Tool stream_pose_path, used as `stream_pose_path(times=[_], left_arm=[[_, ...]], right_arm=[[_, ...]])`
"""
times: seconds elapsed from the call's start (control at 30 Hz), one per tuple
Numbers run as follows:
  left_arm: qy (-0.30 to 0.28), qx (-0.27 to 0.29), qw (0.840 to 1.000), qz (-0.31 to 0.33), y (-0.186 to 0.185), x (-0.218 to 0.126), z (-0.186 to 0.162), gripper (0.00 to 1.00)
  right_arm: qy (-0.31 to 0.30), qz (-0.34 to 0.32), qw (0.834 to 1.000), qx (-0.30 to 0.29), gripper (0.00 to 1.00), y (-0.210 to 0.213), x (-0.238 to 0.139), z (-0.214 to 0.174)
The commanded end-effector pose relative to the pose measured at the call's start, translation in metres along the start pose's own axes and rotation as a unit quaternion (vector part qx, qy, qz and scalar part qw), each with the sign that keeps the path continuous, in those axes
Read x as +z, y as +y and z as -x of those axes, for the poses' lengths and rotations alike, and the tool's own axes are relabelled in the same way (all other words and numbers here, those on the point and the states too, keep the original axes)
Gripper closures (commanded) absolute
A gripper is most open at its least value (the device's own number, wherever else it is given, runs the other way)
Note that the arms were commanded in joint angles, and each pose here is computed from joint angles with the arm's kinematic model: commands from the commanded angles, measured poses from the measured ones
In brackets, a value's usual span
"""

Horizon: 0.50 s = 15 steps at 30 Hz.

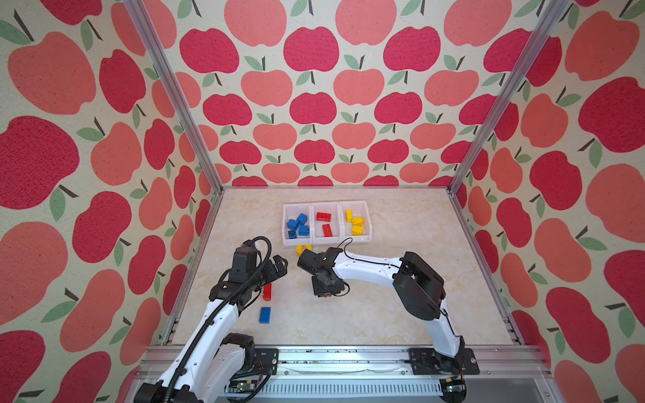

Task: Sort the legos into containers by color
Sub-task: 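Carry the red brick with the right gripper over the red compartment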

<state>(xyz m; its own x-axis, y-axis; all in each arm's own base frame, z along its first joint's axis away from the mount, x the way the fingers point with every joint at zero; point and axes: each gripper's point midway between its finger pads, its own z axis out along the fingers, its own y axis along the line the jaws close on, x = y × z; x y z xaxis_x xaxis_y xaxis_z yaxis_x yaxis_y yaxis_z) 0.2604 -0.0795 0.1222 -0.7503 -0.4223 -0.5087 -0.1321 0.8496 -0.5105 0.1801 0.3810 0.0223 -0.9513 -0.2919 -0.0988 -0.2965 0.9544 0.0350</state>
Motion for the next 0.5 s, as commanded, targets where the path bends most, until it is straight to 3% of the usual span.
stream_pose_path(times=[0.0, 0.47], left_arm=[[0.001, 0.001, 1.0, 0.0, 0.003, 0.003, -0.001, 0.01], [0.006, -0.005, 1.0, -0.002, 0.001, 0.007, -0.001, 0.01]], right_arm=[[-0.016, -0.001, 1.0, -0.01, 0.7, -0.004, -0.013, 0.0], [-0.136, -0.005, 0.99, -0.042, 0.7, -0.025, -0.082, 0.061]])
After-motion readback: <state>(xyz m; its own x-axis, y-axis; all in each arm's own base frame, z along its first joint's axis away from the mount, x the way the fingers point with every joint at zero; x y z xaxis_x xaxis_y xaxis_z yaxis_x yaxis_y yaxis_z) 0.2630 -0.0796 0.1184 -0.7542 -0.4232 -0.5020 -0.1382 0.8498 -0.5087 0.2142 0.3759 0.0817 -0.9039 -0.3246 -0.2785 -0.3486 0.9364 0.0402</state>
